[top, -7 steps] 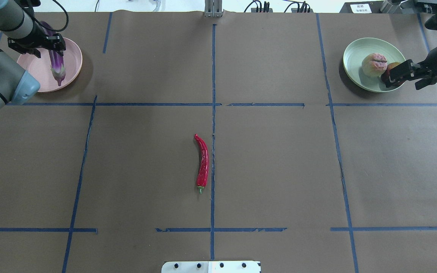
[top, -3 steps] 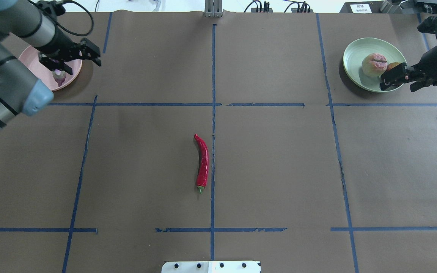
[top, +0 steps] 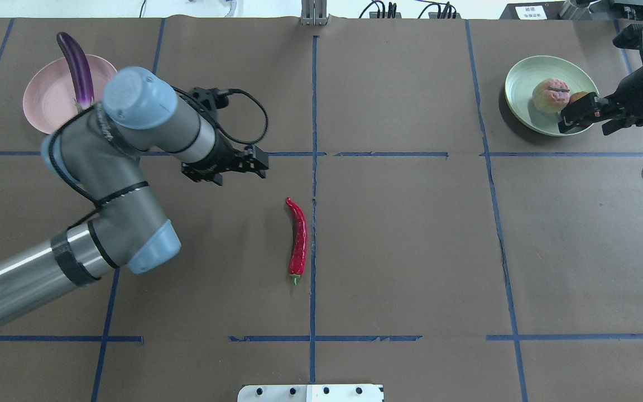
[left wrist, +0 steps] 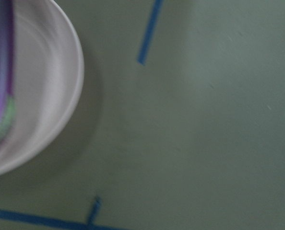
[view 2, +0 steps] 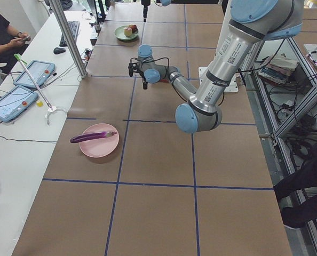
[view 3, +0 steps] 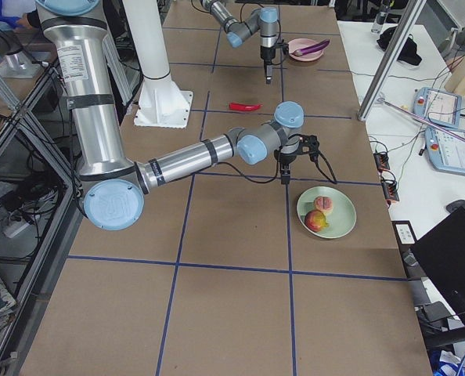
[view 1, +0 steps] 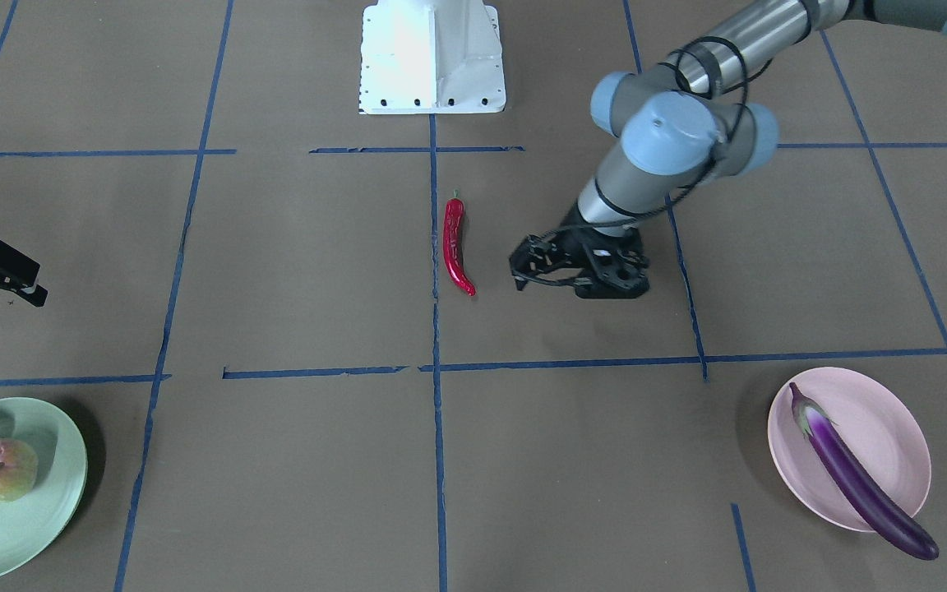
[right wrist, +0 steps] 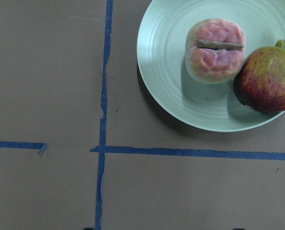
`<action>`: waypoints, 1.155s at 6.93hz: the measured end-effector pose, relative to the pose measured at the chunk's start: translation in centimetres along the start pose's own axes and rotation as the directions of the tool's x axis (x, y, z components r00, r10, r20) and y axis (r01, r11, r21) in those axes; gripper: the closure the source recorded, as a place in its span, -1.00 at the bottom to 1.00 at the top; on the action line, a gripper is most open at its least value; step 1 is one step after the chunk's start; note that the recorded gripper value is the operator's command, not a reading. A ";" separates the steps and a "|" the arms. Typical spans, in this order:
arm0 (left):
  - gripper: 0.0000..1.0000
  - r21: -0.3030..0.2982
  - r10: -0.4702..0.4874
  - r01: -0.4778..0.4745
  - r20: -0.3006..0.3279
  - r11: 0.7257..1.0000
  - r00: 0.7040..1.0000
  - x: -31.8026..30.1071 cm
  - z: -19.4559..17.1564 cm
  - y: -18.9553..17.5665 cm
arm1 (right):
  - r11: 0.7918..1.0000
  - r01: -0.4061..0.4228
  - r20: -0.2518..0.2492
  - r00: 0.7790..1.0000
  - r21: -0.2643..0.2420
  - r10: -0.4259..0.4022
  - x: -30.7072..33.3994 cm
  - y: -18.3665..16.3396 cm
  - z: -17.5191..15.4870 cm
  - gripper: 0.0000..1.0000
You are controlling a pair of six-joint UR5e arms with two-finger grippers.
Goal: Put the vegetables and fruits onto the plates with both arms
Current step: 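Move the left gripper back down over the red chili pepper, then grasp the red chili pepper with the left gripper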
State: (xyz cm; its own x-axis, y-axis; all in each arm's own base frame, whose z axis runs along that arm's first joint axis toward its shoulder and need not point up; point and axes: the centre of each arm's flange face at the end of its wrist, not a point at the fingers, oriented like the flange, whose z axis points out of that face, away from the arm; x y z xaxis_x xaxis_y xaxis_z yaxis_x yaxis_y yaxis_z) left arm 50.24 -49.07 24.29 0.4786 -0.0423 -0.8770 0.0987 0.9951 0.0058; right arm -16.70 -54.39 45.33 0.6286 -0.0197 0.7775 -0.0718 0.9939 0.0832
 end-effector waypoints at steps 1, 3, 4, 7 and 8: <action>-0.95 -0.012 0.038 -0.038 0.000 0.999 0.999 4.2 0.3 2.2 | 1.000 0.001 0.000 1.000 0.000 -0.001 -0.1 0.0 0.1 -1.00; -0.94 -0.009 0.201 -0.201 0.097 0.979 0.975 8.0 3.6 7.4 | 1.000 0.003 -0.001 1.000 -0.002 -0.003 -0.2 0.0 0.2 -1.00; -0.89 -0.020 0.281 -0.281 0.146 0.960 0.949 8.4 5.5 9.9 | 1.000 0.005 -0.001 1.000 -0.002 -0.005 -0.3 0.0 0.3 -1.00; 0.42 -0.057 0.346 -0.341 0.174 0.938 0.922 8.7 7.8 13.3 | 1.000 0.007 -0.004 1.000 -0.002 -0.007 -0.3 0.0 0.4 -1.00; 0.84 -0.062 0.348 -0.342 0.174 0.938 0.921 8.7 8.0 13.8 | 1.000 0.006 -0.004 1.000 -0.002 -0.006 -0.3 0.0 0.4 -1.00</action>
State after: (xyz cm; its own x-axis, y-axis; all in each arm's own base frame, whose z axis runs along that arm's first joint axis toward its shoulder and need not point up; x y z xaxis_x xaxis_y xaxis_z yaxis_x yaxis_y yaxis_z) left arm 62.76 -36.46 20.60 0.6273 0.2916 -0.7221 -0.1256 0.9530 0.2757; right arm -17.22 -54.43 45.34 0.6325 -0.0256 0.7742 -0.0662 0.9940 0.0870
